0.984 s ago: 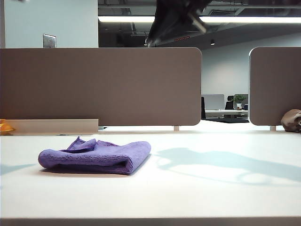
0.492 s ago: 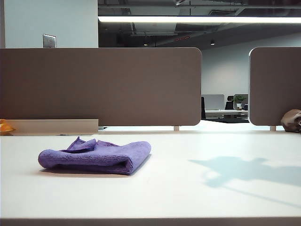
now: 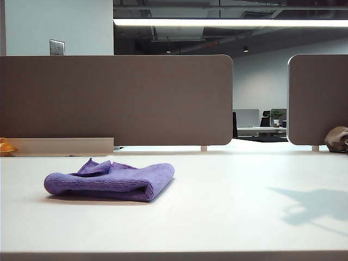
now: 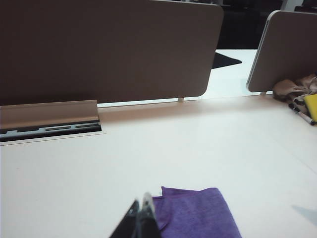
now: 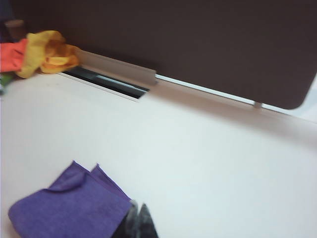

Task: Fold the bottom of the cloth upward, then fold it vertically to form a square shape.

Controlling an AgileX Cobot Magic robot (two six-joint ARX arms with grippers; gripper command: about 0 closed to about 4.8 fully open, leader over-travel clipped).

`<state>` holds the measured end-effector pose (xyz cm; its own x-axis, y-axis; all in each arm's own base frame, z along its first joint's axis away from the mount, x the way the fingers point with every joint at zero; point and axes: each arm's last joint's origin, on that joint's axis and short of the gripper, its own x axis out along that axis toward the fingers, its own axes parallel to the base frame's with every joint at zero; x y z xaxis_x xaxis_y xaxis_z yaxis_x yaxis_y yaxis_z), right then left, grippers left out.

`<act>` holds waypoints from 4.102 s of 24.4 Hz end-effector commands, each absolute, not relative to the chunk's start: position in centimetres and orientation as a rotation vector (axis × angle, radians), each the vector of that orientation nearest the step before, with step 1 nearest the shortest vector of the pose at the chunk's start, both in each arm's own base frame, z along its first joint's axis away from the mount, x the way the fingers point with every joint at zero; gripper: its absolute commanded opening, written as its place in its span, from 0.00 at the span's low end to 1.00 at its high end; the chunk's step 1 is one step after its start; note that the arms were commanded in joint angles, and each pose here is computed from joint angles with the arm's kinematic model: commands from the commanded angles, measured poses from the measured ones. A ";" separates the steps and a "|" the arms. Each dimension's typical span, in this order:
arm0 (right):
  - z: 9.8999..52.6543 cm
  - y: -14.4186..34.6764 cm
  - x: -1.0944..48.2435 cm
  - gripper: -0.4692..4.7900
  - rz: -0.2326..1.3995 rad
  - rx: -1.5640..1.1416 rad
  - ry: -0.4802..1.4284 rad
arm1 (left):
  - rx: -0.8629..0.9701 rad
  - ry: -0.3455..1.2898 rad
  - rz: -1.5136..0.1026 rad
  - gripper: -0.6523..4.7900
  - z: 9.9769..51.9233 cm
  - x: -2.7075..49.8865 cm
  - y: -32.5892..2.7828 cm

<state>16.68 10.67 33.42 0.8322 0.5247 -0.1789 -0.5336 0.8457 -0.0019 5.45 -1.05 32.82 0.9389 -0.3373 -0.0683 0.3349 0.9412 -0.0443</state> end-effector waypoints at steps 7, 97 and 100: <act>30.8 7.7 12.8 0.08 0.428 -0.025 0.053 | -0.014 0.150 -0.334 0.11 28.9 7.1 -1.1; 13.3 6.5 10.1 0.09 0.546 -0.031 0.386 | -0.064 0.363 -0.176 0.12 13.4 10.5 -0.7; 13.8 6.4 10.0 0.09 0.548 -0.017 0.338 | -0.064 0.357 -0.176 0.12 13.5 10.5 -0.7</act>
